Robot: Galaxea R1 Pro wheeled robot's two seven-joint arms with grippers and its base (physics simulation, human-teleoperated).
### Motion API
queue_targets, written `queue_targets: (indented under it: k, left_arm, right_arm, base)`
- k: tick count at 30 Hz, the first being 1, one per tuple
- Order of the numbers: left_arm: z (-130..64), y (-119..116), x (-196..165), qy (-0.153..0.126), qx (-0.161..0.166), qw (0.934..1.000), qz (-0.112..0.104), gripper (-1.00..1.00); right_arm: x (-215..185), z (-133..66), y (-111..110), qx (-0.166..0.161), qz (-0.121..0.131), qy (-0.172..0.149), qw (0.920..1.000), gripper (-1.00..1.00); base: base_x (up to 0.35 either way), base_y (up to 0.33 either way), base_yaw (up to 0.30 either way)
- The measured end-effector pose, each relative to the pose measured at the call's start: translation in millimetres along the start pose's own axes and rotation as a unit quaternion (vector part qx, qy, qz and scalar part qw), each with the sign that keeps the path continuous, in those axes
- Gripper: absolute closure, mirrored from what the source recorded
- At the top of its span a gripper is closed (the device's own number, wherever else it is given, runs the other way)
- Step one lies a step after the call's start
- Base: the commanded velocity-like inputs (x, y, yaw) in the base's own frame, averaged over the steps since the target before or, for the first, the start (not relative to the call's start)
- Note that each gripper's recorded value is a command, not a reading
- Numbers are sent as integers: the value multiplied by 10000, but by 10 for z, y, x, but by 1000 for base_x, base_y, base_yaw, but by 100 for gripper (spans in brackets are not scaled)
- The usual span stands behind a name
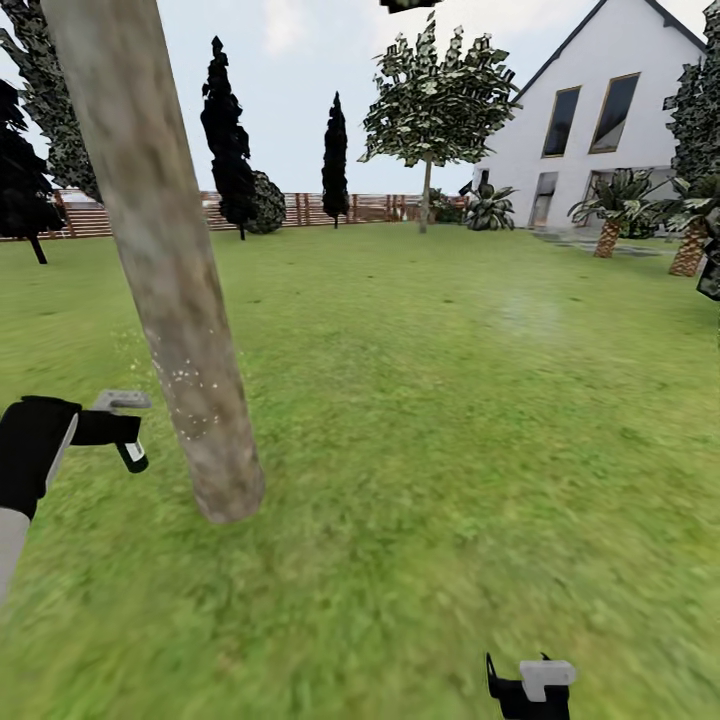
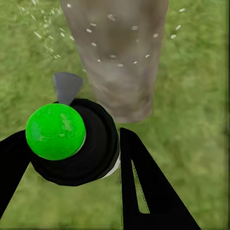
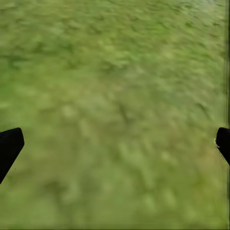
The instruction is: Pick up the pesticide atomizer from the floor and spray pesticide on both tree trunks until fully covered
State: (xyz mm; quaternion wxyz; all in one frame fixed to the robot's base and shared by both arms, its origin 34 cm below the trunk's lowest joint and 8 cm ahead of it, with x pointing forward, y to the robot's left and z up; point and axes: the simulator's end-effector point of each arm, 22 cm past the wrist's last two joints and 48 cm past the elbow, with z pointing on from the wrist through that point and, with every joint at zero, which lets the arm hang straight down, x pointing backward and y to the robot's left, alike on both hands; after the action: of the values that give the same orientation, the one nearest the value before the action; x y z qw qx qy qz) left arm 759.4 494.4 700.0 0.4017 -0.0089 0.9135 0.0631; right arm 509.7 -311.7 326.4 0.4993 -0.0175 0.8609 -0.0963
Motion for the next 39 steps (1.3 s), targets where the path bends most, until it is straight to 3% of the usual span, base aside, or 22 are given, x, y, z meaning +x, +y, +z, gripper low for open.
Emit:
queue_targets:
  k: [6, 8, 11, 16, 18, 21, 23, 27, 31, 35, 39]
  left_arm:
    - [72, -76, 134, 137, 66, 9999, -27, 100]
    - [209, -65, 474, 429, 55, 9991, -29, 100]
    - [321, 30, 684, 525, -101, 9986, -7, 100]
    - [337, 15, 623, 403, -145, 9991, -32, 100]
    - [264, -1, 433, 183, -176, 9997, 6, 100]
    - [286, -10, 481, 232, -169, 9996, 17, 100]
    - [418, -99, 709, 445, -67, 9990, -24, 100]
    - [569, -105, 914, 477, -28, 9989, 30, 100]
    - [617, 62, 1039, 555, -358, 9978, 21, 100]
    - [775, 122, 1234, 313, -351, 9987, -187, 100]
    - [865, -86, 1243, 279, -548, 9978, -249, 100]
  right_arm:
    - [0, 0, 2, -1, 1, 1, 10000, -100]
    - [2, 0, 4, -2, 1, 2, 10000, -100]
    - [-1, -1, 8, -4, 5, -2, 10000, -100]
    - [-2, -1, 10, -8, 0, -3, 10000, -100]
    - [-3, -1, 12, -11, -3, -4, 10000, -100]
    - [-1, -1, 11, -10, -2, -1, 10000, -100]
    - [0, -1, 9, -5, 3, 1, 10000, -100]
    - [1, -1, 8, -4, 3, 3, 10000, -100]
    - [1, -1, 9, -4, 3, 3, 10000, -100]
    - [1, -1, 12, -12, -5, 2, 10000, -100]
    - [0, -1, 11, -11, -3, 1, 10000, -100]
  base:
    - [153, -199, 0]
    - [260, -156, 2]
    - [185, -218, 146]
    - [126, -249, 267]
    - [24, -270, 213]
    - [-52, -272, 46]
    - [-71, -273, 4]
    - [-11, -273, 0]
    - [0, -273, 0]
    - [0, -273, 4]
    - [0, -273, 209]
